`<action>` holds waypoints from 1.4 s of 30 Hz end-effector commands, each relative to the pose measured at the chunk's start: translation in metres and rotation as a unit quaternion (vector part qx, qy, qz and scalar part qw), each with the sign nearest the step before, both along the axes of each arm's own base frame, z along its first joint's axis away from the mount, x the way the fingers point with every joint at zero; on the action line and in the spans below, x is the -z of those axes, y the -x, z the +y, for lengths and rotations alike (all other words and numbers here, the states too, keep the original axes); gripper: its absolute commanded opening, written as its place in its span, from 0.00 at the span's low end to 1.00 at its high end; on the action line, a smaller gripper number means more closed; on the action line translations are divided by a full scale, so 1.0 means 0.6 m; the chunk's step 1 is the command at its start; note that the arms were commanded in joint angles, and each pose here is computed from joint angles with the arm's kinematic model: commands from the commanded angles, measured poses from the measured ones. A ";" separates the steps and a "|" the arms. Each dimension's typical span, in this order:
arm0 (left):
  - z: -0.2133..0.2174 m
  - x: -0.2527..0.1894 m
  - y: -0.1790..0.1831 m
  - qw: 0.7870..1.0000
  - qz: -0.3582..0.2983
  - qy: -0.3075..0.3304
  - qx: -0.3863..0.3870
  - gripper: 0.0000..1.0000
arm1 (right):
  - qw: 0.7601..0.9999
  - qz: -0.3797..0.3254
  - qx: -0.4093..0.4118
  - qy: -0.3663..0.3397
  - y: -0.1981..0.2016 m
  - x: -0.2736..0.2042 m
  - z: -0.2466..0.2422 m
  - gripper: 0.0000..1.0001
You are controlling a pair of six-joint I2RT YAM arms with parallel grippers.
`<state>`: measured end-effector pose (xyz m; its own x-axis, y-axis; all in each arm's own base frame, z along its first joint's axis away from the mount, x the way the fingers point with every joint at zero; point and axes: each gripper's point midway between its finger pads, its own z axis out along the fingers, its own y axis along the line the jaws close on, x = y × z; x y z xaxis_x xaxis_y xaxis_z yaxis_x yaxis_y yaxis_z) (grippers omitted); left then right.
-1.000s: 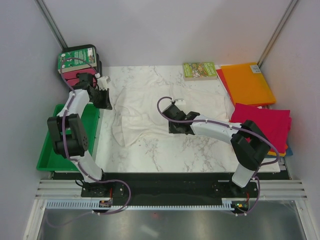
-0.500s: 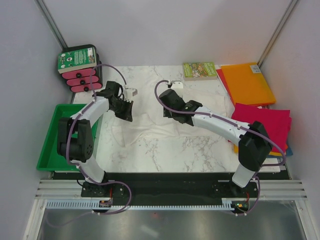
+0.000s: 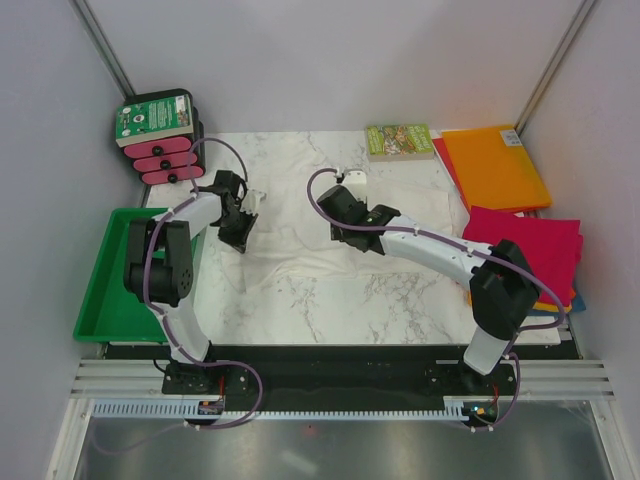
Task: Fold and stack the t-shirts
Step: Fold the flattened tshirt in 1/3 of the way
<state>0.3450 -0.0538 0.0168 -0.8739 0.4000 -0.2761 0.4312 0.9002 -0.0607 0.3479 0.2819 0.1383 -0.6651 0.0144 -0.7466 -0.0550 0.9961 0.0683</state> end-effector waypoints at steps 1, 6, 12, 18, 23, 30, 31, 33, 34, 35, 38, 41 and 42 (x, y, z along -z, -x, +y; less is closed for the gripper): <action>0.065 0.025 0.000 0.998 0.016 -0.061 -0.016 0.03 | 1.000 -0.013 0.023 0.007 0.002 -0.010 -0.029 0.47; 0.105 0.038 -0.001 0.996 0.028 -0.065 -0.048 0.02 | 0.999 -0.007 0.036 0.014 0.006 0.001 -0.055 0.47; 0.122 0.036 0.006 0.996 0.030 -0.065 -0.057 0.03 | 0.998 0.000 0.053 0.024 0.002 0.016 -0.078 0.47; 0.131 0.035 0.016 0.995 0.032 -0.067 -0.060 0.02 | 0.995 0.009 0.090 0.034 -0.008 0.034 -0.126 0.47; 0.150 0.039 0.030 0.995 0.037 -0.065 -0.069 0.02 | 0.989 0.014 0.142 0.042 -0.018 0.044 -0.196 0.47; 0.170 0.027 0.035 0.995 0.028 -0.054 -0.079 0.02 | 0.985 0.009 0.168 0.048 -0.047 0.025 -0.258 0.47; 0.162 0.023 0.033 0.996 0.023 -0.038 -0.075 0.03 | 0.986 0.006 0.161 0.050 -0.052 0.021 -0.256 0.47; 0.152 0.006 0.029 0.997 0.009 -0.022 -0.072 0.03 | 0.988 0.002 0.146 0.050 -0.066 0.015 -0.244 0.47; 0.143 0.000 0.027 0.997 0.004 -0.007 -0.070 0.04 | 0.989 -0.005 0.139 0.043 -0.077 0.003 -0.235 0.47; 0.139 -0.004 0.026 0.998 0.003 -0.001 -0.068 0.04 | 0.990 -0.001 0.134 0.045 -0.084 0.010 -0.228 0.47; 0.133 -0.005 0.030 0.998 0.016 0.004 -0.065 0.04 | 0.991 -0.005 0.123 0.043 -0.117 0.010 -0.207 0.47; 0.133 -0.012 0.025 0.998 0.009 0.007 -0.066 0.04 | 0.993 -0.007 0.106 0.052 -0.168 0.018 -0.180 0.47; 0.125 -0.030 0.014 0.998 -0.014 0.021 -0.064 0.04 | 0.994 -0.016 0.100 0.039 -0.193 -0.001 -0.166 0.48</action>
